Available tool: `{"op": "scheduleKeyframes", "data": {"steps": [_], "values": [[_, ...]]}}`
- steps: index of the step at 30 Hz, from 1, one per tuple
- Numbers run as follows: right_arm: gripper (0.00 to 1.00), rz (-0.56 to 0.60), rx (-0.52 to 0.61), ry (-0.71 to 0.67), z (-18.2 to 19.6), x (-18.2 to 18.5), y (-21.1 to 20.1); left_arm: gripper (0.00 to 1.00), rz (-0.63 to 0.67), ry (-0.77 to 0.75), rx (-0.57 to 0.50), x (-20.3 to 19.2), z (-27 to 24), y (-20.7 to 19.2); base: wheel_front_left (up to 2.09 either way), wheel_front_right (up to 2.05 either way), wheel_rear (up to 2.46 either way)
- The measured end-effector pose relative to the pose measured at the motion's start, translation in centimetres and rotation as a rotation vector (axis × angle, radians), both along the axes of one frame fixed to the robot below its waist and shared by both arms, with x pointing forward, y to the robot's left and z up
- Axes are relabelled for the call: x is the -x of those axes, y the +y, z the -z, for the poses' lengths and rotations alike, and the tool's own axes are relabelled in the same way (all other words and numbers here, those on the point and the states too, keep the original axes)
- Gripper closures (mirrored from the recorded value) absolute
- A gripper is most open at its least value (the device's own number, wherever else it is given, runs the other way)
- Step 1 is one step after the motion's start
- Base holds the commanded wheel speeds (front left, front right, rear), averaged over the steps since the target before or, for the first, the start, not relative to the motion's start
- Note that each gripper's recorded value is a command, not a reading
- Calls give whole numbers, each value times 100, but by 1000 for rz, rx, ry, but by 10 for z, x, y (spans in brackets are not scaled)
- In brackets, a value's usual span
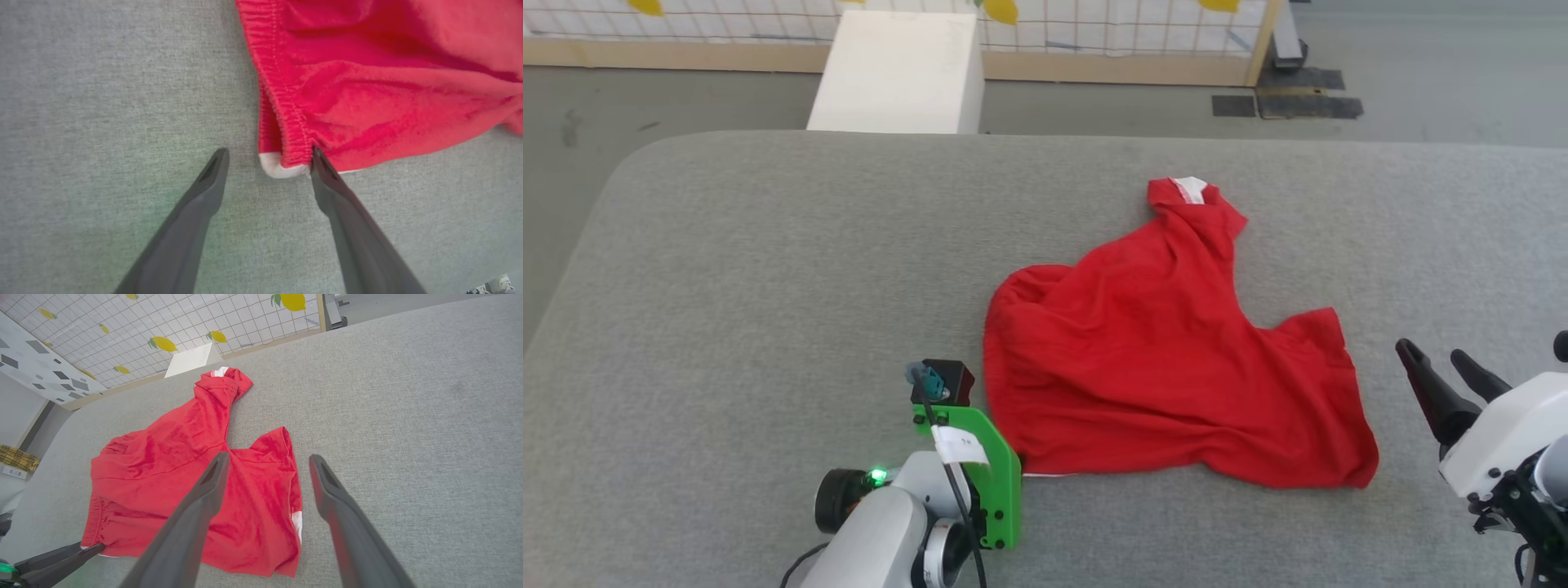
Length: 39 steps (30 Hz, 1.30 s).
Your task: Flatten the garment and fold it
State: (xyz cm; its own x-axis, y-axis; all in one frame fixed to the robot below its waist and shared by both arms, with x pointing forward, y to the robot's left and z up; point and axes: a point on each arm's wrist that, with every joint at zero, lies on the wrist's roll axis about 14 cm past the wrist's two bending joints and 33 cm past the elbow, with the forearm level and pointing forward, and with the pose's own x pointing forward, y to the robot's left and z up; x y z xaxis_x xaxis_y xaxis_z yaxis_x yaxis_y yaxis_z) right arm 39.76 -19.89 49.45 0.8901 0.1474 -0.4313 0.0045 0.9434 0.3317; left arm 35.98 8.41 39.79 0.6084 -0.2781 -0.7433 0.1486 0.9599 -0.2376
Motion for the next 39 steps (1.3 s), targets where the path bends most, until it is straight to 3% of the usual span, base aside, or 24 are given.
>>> {"op": "scheduleKeyframes", "data": {"steps": [3,5,6,7,16,22,35,36,37,38,39], "values": [[0,4,1,12,4,2,-2,0,14,20,-8,-1,5,-3,0,0,0],[0,2,3,23,8,3,-1,56,22,27,-3,-1,8,-7,0,0,0],[0,-2,3,33,10,4,0,95,24,22,1,-2,8,-8,0,0,0],[0,-6,6,44,13,6,1,100,26,27,3,-2,10,-9,0,0,0],[0,-127,175,249,57,32,20,100,-55,-21,107,-6,4,-9,0,0,0],[0,-151,334,421,89,43,8,100,-107,-62,164,-5,-3,-5,0,0,0],[0,-222,387,501,125,26,25,100,-147,-70,189,-6,-1,-1,0,0,0],[4,-228,386,508,127,26,26,100,-148,-66,190,-6,0,-1,0,0,0],[56,-235,386,513,129,26,27,100,-151,-66,191,-6,1,-1,0,0,0],[100,-241,382,513,129,26,28,100,-152,-65,192,-7,1,-1,0,0,0],[100,-246,377,517,129,26,29,100,-153,-67,192,-7,1,-1,0,0,0]]}}
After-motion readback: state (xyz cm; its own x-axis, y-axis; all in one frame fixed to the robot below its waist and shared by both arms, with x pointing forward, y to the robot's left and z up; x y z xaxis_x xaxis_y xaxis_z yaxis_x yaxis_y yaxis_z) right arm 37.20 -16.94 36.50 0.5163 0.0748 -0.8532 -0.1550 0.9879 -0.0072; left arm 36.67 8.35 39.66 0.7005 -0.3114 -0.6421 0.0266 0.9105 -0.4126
